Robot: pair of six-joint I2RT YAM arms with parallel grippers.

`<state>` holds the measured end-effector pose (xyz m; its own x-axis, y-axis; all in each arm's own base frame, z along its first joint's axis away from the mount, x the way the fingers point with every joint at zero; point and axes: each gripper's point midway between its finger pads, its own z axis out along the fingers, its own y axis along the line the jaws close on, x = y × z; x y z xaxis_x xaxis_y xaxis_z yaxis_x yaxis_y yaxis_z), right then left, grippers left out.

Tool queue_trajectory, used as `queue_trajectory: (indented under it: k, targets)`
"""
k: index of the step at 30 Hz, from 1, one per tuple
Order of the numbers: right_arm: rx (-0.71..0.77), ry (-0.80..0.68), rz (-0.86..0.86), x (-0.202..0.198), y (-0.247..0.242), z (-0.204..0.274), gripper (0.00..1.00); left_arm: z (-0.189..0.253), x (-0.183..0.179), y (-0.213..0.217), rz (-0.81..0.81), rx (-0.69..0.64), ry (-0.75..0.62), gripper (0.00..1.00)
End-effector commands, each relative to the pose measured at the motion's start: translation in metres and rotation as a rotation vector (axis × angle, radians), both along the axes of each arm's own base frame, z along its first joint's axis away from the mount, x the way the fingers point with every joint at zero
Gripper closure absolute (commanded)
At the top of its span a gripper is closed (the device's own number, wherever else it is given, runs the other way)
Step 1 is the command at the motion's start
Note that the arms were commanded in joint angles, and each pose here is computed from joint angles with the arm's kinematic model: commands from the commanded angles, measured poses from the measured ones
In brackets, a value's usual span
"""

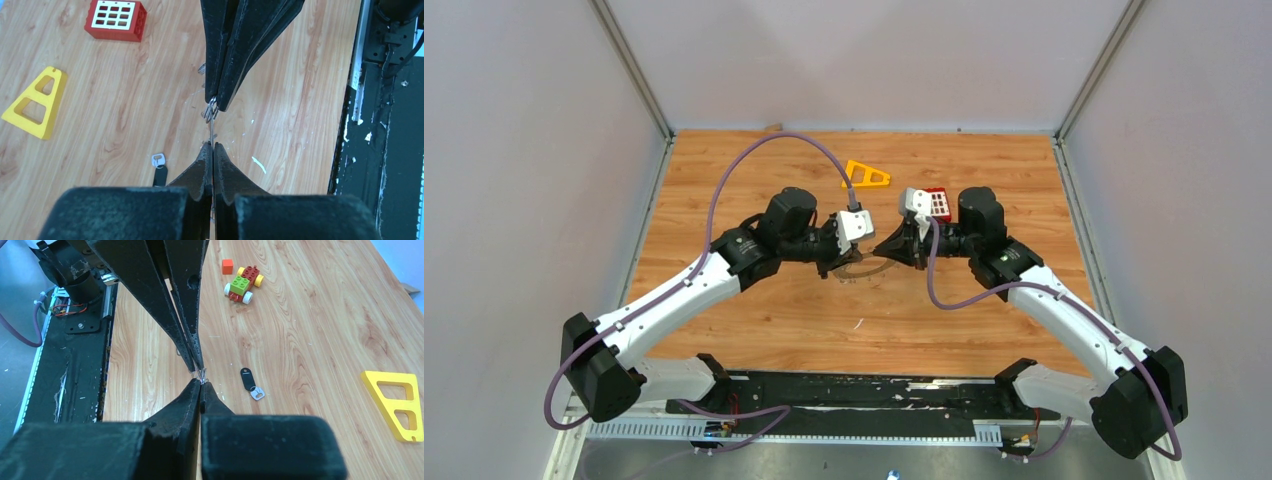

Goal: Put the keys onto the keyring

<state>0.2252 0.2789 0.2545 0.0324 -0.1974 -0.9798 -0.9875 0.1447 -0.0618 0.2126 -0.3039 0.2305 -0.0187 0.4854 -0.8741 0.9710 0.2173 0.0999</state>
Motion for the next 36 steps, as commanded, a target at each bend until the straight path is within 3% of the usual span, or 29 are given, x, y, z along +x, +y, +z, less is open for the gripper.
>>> queue_trajectory:
  k: [1, 29, 36]
  targets:
    - [-0.001, -0.054, -0.063, 0.018, 0.000, 0.014, 1.00, 0.027, -0.008, -0.009, -0.026, -0.096, -0.009, 1.00]
    - [-0.065, -0.033, -0.223, 0.045, 0.003, -0.007, 1.00, 0.018, 0.001, -0.027, 0.024, -0.150, 0.083, 1.00]
    - [-0.105, -0.064, -0.188, 0.042, 0.003, -0.008, 1.00, 0.019, 0.005, -0.023, 0.055, -0.145, 0.062, 1.00]
